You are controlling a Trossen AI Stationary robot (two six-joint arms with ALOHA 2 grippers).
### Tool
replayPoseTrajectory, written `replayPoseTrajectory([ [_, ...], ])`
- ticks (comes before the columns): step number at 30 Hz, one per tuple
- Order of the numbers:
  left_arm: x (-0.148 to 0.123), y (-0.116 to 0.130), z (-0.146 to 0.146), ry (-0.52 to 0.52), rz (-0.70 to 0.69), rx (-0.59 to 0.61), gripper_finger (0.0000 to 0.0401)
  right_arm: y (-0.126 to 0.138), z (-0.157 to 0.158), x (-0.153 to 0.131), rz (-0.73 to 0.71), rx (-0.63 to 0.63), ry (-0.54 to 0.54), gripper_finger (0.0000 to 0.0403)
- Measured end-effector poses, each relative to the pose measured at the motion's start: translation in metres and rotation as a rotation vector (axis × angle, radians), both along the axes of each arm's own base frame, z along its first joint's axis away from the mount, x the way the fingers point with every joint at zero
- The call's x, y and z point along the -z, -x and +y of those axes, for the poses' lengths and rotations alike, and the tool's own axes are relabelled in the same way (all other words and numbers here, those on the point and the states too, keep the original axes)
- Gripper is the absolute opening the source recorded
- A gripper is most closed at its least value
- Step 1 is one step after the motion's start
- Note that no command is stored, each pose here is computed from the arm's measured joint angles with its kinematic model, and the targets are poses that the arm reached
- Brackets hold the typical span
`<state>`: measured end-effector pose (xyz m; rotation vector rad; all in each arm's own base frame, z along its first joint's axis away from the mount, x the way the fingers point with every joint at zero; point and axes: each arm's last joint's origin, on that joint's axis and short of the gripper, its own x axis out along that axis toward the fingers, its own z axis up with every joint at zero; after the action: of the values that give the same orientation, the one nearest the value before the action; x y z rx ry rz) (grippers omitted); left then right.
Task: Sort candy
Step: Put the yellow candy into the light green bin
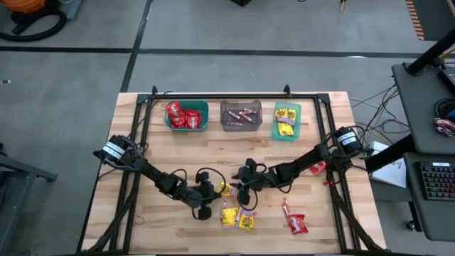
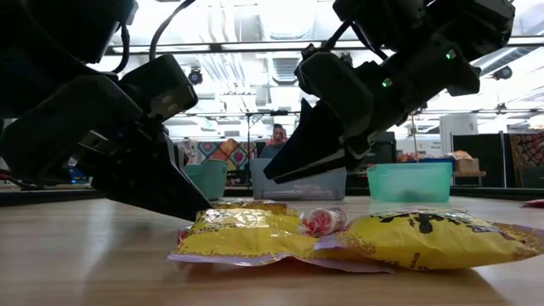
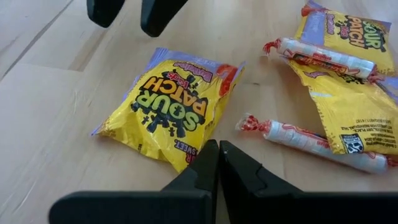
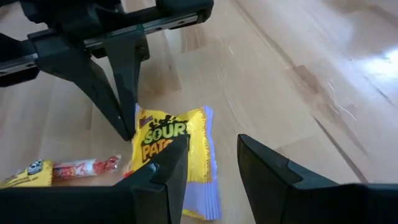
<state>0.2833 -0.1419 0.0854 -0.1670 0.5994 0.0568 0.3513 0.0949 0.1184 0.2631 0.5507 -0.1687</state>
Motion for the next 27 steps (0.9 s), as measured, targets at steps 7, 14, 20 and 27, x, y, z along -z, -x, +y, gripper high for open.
replayPoseTrajectory([
  [7,0.000,-0.001,0.000,-0.004,-0.010,-0.015,0.0000,0.000,0.001,0.000,0.006,-0.037,-0.027,0.0130],
  [14,-0.001,-0.001,0.000,-0.001,-0.022,-0.019,0.0000,0.000,0.002,0.001,0.004,-0.042,-0.023,0.0130],
  [20,-0.007,-0.003,-0.002,0.004,-0.066,-0.007,0.0000,0.000,0.007,0.000,-0.004,-0.089,0.023,0.0130],
  [27,-0.013,-0.003,-0.003,0.016,-0.091,-0.003,0.0000,0.000,0.006,0.000,-0.006,-0.089,0.024,0.0130],
])
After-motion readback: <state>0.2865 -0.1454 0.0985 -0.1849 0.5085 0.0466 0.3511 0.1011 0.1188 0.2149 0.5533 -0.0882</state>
